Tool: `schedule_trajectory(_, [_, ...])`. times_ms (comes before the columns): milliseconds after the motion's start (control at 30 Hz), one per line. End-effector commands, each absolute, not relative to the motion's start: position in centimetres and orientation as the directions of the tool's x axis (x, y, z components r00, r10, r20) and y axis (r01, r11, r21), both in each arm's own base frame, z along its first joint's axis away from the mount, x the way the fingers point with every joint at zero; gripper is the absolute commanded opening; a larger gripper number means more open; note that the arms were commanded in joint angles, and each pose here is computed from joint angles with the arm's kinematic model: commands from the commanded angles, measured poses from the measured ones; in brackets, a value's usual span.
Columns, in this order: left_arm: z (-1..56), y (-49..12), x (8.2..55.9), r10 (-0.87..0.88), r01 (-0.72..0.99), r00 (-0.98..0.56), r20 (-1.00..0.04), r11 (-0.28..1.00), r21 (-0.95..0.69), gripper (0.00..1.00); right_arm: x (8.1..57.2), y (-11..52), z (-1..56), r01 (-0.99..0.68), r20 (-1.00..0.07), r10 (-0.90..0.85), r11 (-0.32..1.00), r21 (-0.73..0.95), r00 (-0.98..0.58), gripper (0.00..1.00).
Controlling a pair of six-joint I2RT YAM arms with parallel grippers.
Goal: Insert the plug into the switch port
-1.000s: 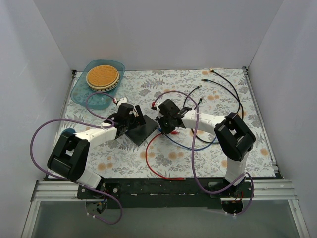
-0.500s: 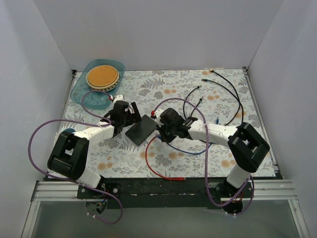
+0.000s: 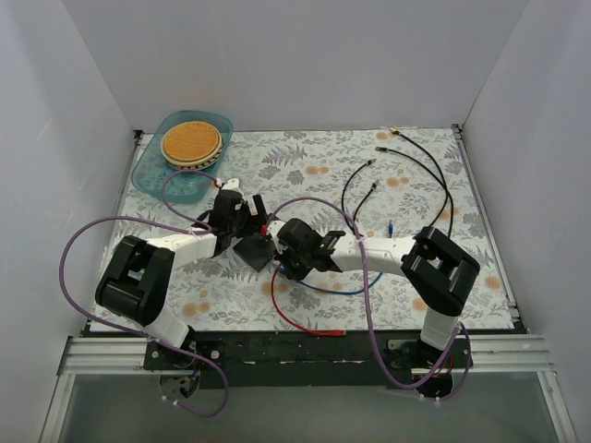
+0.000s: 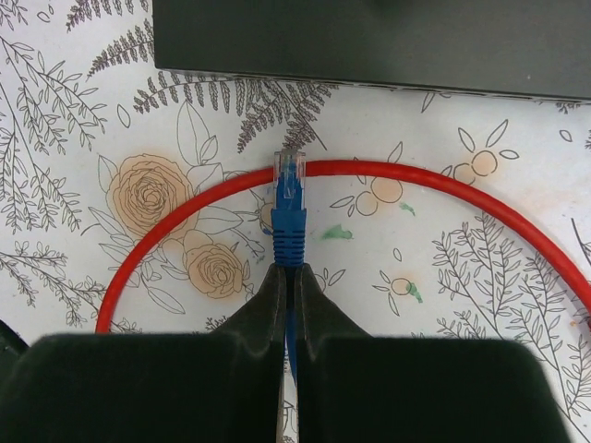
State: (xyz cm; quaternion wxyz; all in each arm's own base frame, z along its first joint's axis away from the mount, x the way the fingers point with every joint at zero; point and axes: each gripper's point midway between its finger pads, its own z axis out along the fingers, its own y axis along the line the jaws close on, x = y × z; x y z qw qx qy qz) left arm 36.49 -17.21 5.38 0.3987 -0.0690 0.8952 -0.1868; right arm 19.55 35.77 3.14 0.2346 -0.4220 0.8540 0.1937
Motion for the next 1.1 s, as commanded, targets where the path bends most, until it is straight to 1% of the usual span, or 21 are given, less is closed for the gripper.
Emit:
schedule_trajectory(0, [5.8,-17.4,35.9,-0.292,0.035,-0.673,-0.680,0.905,-0.423,0.89,20.7,38.0,5.0,-0.803,-0.631,-0.579,0.583,0.122,-0.517,0.01])
schedule_trajectory(267, [4.4,-17.0,34.5,-0.312,-0.004,-0.698,-0.645,0.902,-0.432,0.88,21.2,38.3,4.6,-0.773,-0.658,-0.539,0.625,0.106,-0.526,0.01])
schedule_trajectory(467, [4.2,-16.9,34.0,-0.339,-0.023,-0.696,-0.633,0.892,-0.452,0.87,20.9,38.7,3.8,-0.771,-0.647,-0.541,0.626,0.117,-0.538,0.01])
schedule_trajectory(500, [4.1,-17.3,33.6,-0.335,-0.010,-0.711,-0.619,0.884,-0.468,0.87,20.9,38.9,3.7,-0.770,-0.647,-0.539,0.626,0.119,-0.539,0.01])
schedule_trajectory(867, [3.8,-17.2,33.1,-0.339,-0.015,-0.718,-0.608,0.881,-0.473,0.86,20.6,39.8,3.6,-0.752,-0.665,-0.500,0.643,0.143,-0.554,0.01])
schedule_trajectory(1067, [3.7,-17.2,32.8,-0.346,-0.020,-0.720,-0.601,0.877,-0.481,0.86,20.9,39.6,3.1,-0.731,-0.661,-0.492,0.670,0.127,-0.566,0.01])
